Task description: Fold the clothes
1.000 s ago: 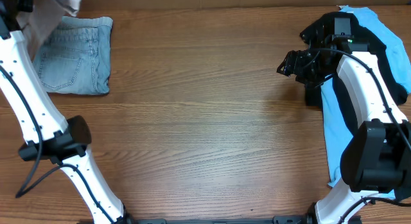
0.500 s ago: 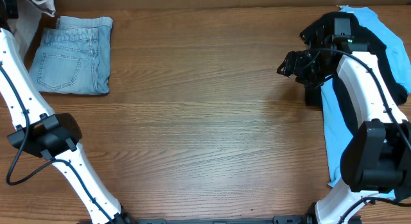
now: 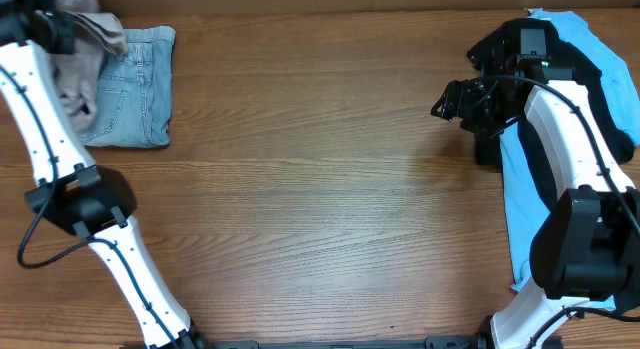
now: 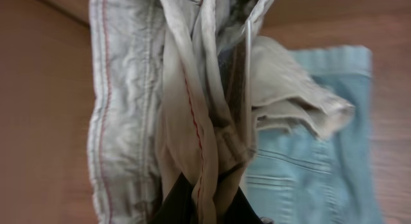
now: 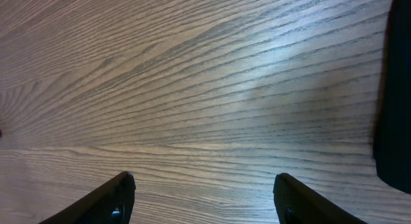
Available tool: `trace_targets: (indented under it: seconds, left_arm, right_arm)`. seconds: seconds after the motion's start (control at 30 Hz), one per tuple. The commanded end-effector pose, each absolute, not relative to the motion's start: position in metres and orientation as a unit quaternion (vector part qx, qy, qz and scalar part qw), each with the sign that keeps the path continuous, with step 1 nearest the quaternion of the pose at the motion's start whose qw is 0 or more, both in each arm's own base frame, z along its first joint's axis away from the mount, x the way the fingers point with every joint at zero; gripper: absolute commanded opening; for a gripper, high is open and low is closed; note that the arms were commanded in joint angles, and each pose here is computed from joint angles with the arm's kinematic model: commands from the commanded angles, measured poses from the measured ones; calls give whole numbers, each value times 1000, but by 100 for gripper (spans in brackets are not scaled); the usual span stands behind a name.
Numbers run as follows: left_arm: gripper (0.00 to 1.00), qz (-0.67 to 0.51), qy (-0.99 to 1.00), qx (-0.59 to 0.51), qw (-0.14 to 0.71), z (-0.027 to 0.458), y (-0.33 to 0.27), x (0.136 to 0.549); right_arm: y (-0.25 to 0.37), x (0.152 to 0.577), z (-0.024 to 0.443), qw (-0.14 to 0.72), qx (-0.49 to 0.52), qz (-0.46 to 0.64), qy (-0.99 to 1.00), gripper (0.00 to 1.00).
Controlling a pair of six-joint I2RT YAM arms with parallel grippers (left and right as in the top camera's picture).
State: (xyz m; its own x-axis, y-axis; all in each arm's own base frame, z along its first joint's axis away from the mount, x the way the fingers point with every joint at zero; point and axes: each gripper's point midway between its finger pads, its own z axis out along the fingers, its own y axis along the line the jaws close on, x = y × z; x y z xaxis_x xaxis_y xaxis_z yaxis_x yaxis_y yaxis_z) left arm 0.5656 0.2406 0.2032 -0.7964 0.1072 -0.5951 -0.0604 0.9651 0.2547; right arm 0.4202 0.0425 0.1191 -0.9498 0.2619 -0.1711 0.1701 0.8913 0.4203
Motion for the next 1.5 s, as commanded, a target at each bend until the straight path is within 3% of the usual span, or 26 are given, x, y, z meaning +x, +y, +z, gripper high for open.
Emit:
trace_targets:
  seconds: [0.0, 0.13, 0.17, 0.2, 0.23, 0.27, 0.3, 0.53, 0.73, 0.83, 1.1, 1.47]
  left_arm:
    - [6, 85, 948, 59, 301, 174, 197, 580]
    - [14, 52, 956, 94, 273, 151, 151, 584]
    - [27, 45, 958, 101, 263, 147, 140, 582]
    - [48, 39, 961, 109, 251, 143, 129, 579]
    - [63, 33, 963, 117, 240, 140, 118, 576]
    - [93, 27, 965, 125, 230, 138, 107, 573]
    - [100, 23, 966, 131, 221, 136, 98, 571]
    - [100, 21, 970, 104, 220, 158, 74, 562]
    - [100, 19, 960, -39, 277, 219, 122, 547]
    - [100, 22, 954, -81, 286, 224, 152, 541]
    - [100, 32, 968, -96, 231, 169, 207, 528]
    - [100, -1, 991, -93, 97, 33, 216, 512]
  right_arm:
    - [45, 422, 122, 117, 107, 204, 966, 73]
    - [45, 422, 122, 117, 107, 204, 966, 73]
    - [45, 422, 122, 117, 107, 204, 966, 73]
    - [45, 422, 122, 117, 107, 204, 966, 73]
    - [45, 422, 122, 118, 107, 204, 966, 73]
    - [45, 423, 122, 118, 107, 204, 966, 73]
    - [45, 423, 122, 119, 107, 204, 966, 73]
    - [45, 423, 122, 119, 107, 204, 966, 73]
    - [45, 423, 122, 119, 106, 204, 966, 73]
    - [44, 424, 123, 120, 106, 204, 966, 73]
    - [44, 424, 123, 121, 106, 204, 966, 73]
    - [45, 424, 123, 120, 106, 204, 966, 73]
